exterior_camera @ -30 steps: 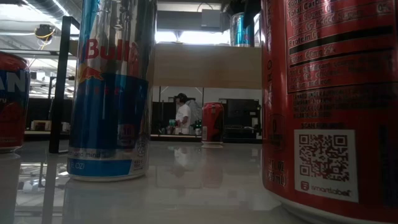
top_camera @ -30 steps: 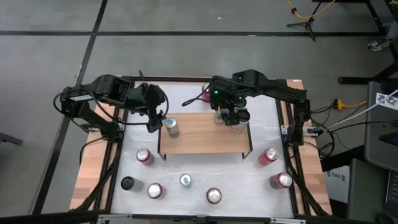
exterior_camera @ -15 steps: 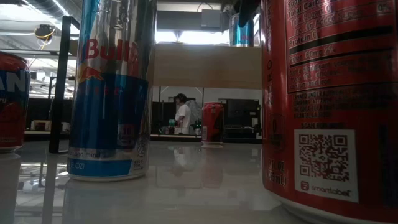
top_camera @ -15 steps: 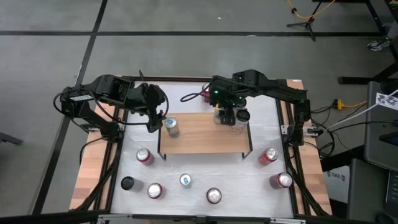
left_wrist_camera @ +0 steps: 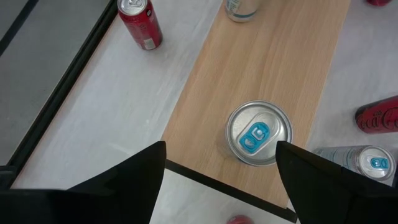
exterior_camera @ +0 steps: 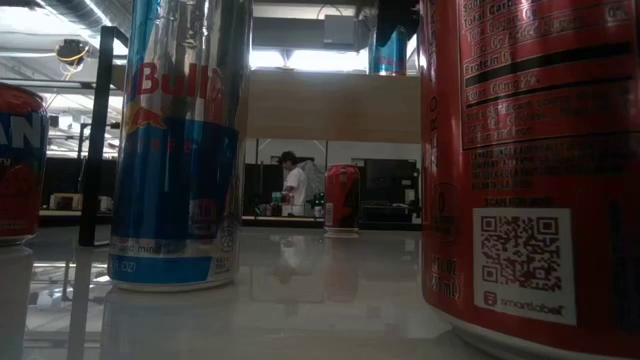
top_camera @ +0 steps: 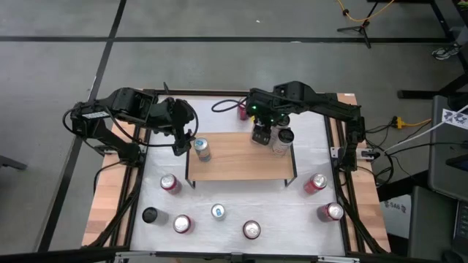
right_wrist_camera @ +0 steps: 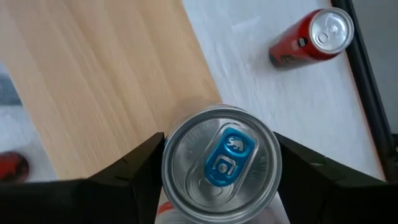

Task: Place canned beverage on shelf
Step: Adjust the right blue soda can on the shelf

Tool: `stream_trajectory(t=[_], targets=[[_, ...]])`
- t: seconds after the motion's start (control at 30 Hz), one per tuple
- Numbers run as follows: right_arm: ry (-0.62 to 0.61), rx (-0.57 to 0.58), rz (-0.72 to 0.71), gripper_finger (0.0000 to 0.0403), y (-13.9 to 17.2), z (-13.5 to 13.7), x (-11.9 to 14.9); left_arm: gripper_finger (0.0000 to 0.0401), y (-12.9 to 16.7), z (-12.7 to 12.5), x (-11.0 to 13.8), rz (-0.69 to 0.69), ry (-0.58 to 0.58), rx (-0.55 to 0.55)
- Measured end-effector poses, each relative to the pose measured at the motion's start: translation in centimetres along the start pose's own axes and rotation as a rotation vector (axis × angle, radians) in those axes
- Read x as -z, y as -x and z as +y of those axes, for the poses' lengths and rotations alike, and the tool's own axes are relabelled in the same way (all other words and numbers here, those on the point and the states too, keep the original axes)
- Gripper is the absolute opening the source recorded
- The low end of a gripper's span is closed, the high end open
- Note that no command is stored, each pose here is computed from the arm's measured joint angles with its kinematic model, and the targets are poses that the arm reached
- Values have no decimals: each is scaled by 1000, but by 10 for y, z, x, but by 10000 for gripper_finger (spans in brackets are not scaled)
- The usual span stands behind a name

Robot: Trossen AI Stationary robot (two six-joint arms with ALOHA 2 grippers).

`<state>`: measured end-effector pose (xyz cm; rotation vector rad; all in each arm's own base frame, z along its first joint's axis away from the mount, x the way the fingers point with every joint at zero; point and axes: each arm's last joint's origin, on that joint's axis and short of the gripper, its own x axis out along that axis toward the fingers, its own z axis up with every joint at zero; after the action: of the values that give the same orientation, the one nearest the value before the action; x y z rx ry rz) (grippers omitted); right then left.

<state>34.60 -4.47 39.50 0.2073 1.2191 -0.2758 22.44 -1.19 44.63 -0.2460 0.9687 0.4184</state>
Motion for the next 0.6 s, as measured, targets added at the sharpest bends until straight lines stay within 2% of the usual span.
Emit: stream_trajectory(t=[0.17,0.6], targets=[[-44,5,0,245,0,0,0,295,0,0,0,0,0,0],[-46,8,15,244,1,0,2,295,0,0,0,0,-1,0]])
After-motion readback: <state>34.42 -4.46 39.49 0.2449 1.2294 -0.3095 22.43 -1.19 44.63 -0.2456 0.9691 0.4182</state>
